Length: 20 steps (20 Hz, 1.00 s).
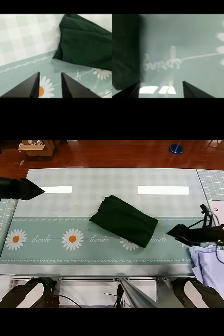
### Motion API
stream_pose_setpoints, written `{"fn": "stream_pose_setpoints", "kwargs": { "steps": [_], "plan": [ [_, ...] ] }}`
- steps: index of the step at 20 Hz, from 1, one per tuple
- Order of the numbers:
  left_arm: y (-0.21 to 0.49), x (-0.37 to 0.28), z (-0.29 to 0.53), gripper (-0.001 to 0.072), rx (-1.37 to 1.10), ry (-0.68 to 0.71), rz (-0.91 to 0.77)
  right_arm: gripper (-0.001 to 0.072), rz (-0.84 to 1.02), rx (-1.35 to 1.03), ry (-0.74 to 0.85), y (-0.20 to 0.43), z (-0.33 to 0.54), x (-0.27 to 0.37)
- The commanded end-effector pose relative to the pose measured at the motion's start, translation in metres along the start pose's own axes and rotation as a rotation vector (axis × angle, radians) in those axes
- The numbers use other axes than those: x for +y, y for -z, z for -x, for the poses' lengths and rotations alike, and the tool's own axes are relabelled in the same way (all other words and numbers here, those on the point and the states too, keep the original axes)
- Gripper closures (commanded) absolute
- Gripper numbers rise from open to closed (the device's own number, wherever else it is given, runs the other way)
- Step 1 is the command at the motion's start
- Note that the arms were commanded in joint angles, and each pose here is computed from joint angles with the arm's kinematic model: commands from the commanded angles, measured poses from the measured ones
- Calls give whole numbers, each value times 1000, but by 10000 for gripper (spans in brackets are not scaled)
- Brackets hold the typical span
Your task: Fold the shirts.
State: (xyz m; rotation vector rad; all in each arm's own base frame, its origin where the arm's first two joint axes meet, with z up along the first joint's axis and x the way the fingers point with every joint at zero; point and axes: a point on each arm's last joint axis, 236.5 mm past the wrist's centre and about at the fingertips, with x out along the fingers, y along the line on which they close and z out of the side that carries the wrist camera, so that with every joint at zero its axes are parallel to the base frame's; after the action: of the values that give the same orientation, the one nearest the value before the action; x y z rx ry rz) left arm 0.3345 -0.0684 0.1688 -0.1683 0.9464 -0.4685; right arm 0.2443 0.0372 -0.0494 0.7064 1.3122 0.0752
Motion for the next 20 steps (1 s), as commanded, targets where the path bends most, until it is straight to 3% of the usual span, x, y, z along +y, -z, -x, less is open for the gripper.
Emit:
{"fn": "stream_pose_setpoints", "kwargs": {
  "steps": [1, 11, 12, 13, 14, 15, 20],
  "plan": [
    [4, 1, -1, 360, 17, 1, 2, 90, -161, -124, -191, -8, -29, 22],
    [4, 1, -1, 360, 18, 1, 18, 118, -207, -94, -219, 11, -94, 62],
    [4, 1, -1, 360, 18, 1, 17, 175, -234, -85, -212, 14, -103, 63],
    [4, 1, -1, 360, 18, 1, 17, 356, -258, -83, -213, 15, -109, 64],
    [4, 1, -1, 360, 18, 1, 17, 650, -273, -84, -225, 14, -111, 67],
    [4, 1, -1, 360, 18, 1, 17, 691, -285, -97, -246, 9, -107, 71],
    [4, 3, -1, 360, 18, -7, 15, 692, -66, -256, -451, -45, -13, 133]
  ]
}}
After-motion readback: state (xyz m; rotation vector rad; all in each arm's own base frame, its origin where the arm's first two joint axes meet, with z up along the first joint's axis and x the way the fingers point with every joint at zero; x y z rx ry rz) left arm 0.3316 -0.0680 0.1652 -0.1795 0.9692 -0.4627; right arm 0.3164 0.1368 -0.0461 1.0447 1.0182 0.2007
